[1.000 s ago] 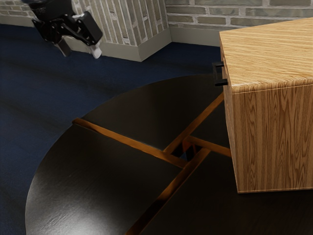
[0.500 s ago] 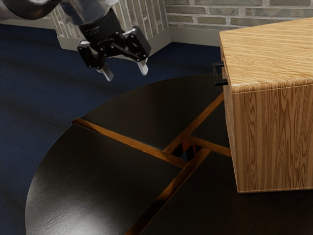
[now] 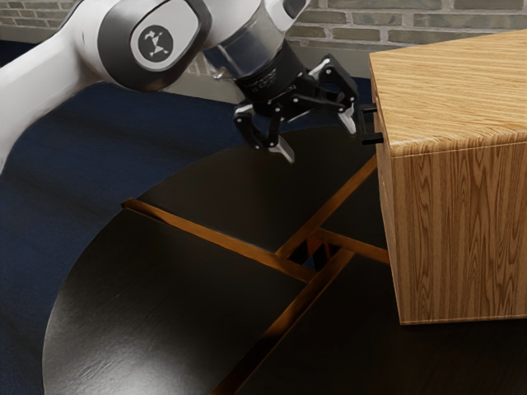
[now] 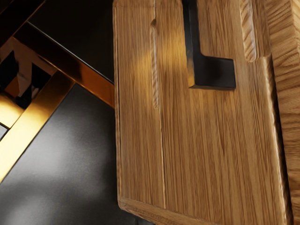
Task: Pull the drawer handle with one arm to open the drawer
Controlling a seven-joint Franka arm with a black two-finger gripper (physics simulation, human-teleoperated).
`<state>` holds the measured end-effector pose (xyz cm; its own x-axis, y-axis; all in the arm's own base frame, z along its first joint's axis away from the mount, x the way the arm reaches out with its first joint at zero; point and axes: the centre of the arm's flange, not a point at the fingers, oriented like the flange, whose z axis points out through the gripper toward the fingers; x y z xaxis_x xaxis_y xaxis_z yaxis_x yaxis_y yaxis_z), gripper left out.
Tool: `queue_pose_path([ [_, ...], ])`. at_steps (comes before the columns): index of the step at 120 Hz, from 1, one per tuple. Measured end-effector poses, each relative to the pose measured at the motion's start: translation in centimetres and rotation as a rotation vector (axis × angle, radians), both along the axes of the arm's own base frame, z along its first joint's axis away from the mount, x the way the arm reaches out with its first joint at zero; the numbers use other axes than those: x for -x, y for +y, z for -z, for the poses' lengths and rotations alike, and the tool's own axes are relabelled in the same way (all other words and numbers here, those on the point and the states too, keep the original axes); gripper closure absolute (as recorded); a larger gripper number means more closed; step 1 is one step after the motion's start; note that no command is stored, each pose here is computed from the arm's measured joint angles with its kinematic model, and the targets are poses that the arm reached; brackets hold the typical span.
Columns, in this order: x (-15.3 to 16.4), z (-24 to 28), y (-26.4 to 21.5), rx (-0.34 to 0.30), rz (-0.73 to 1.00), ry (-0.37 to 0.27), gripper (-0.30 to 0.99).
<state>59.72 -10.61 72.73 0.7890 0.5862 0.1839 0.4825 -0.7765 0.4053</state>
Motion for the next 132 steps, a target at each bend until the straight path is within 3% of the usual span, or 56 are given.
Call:
queue_pose_path([
  [10, 0.8, -1.2, 1.5, 0.053, 0.022, -0.027, 0.00],
  [18, 1.9, -2.2, 3.4, 0.041, -0.020, -0.050, 0.00],
  [38, 3.5, 0.0, 7.4, 0.038, -0.129, -0.027, 0.00],
  [60, 0.6, 3.3, 6.3, 0.067, -0.222, -0.007, 0.00],
  [78, -0.6, 3.7, 6.0, 0.109, -0.288, -0.030, 0.00],
  [101, -2.2, 4.9, 5.9, 0.231, -0.286, -0.027, 0.00],
  [132, -3.3, 5.8, 8.8, 0.250, -0.279, -0.062, 0.00],
])
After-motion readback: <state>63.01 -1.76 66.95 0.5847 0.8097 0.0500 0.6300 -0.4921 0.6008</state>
